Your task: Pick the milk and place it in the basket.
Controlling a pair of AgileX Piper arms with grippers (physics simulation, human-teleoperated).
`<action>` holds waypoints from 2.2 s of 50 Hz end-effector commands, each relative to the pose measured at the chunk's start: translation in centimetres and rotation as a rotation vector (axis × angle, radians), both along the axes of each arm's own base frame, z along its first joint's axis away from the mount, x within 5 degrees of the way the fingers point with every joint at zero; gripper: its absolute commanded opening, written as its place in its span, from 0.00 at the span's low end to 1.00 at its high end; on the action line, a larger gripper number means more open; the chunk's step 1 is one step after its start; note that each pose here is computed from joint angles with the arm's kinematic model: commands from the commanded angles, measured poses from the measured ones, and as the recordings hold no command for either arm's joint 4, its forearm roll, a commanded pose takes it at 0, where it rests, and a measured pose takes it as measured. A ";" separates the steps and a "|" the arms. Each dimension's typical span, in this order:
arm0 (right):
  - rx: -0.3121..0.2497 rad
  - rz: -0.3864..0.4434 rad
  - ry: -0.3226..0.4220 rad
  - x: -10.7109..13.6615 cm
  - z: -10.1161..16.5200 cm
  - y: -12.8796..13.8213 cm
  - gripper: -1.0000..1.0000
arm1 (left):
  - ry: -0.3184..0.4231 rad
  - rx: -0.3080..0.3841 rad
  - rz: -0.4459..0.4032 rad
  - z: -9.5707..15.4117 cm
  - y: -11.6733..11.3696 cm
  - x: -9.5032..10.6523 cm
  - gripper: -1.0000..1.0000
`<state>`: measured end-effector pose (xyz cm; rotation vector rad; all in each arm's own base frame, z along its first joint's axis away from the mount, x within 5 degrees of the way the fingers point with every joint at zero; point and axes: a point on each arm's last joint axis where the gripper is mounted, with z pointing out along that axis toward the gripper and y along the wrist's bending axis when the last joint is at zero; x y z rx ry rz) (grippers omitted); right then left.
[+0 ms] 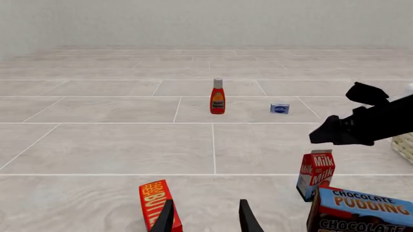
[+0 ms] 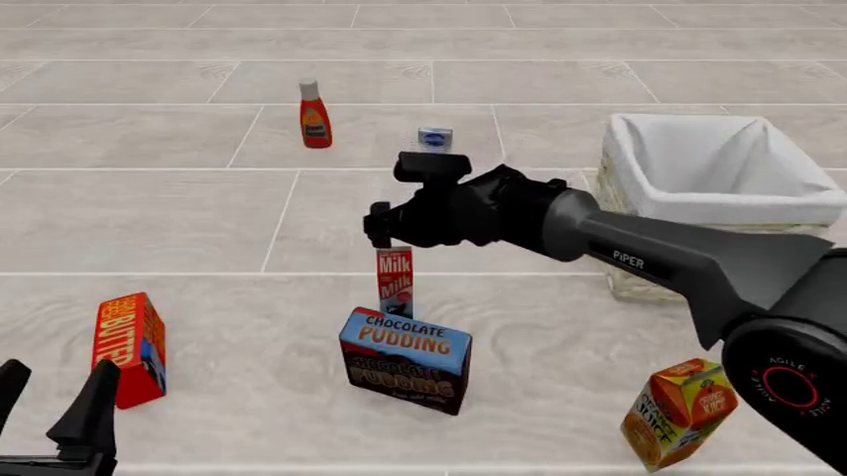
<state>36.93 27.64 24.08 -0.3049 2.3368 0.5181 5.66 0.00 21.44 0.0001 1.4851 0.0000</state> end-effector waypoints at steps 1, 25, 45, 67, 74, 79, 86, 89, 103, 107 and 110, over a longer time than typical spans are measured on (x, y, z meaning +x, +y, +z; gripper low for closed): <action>-0.011 -0.004 0.017 0.4 -1.4 0.2 1.00 | 0.000 0.000 0.000 0.0 0.0 0.0 1.00; -0.014 -0.007 0.055 0.4 -3.6 1.1 1.00 | 0.000 0.000 0.000 0.0 0.0 0.0 1.00; -0.013 -0.013 0.081 0.2 -5.2 1.5 1.00 | 0.000 0.000 0.000 0.0 0.0 0.0 1.00; -0.045 -0.016 0.059 1.0 -5.0 -0.3 0.00 | 0.000 0.000 0.000 0.0 0.0 0.0 1.00; -0.039 -0.010 0.046 0.8 -4.5 -0.2 0.00 | 0.000 0.000 0.000 0.0 0.0 0.0 1.00; -0.035 -0.001 0.017 0.6 -3.6 -0.5 0.00 | 0.000 0.000 0.000 0.0 0.0 0.0 1.00; -0.038 0.005 -0.026 0.7 -2.0 -1.5 0.00 | 0.000 0.000 0.000 0.0 0.0 0.0 1.00; -0.032 0.005 -0.058 0.6 -0.7 -2.2 0.00 | 0.000 0.000 0.000 0.0 0.0 0.0 1.00; -0.023 0.002 -0.151 0.2 3.2 -4.3 0.00 | 0.000 0.000 0.000 0.0 0.0 0.0 1.00; -0.024 0.000 -0.193 0.0 4.4 -5.3 0.00 | 0.000 0.000 0.000 0.0 0.0 0.0 1.00; -0.019 -0.005 -0.229 -0.3 5.6 -6.1 0.00 | 0.000 0.000 0.000 0.0 0.0 0.0 1.00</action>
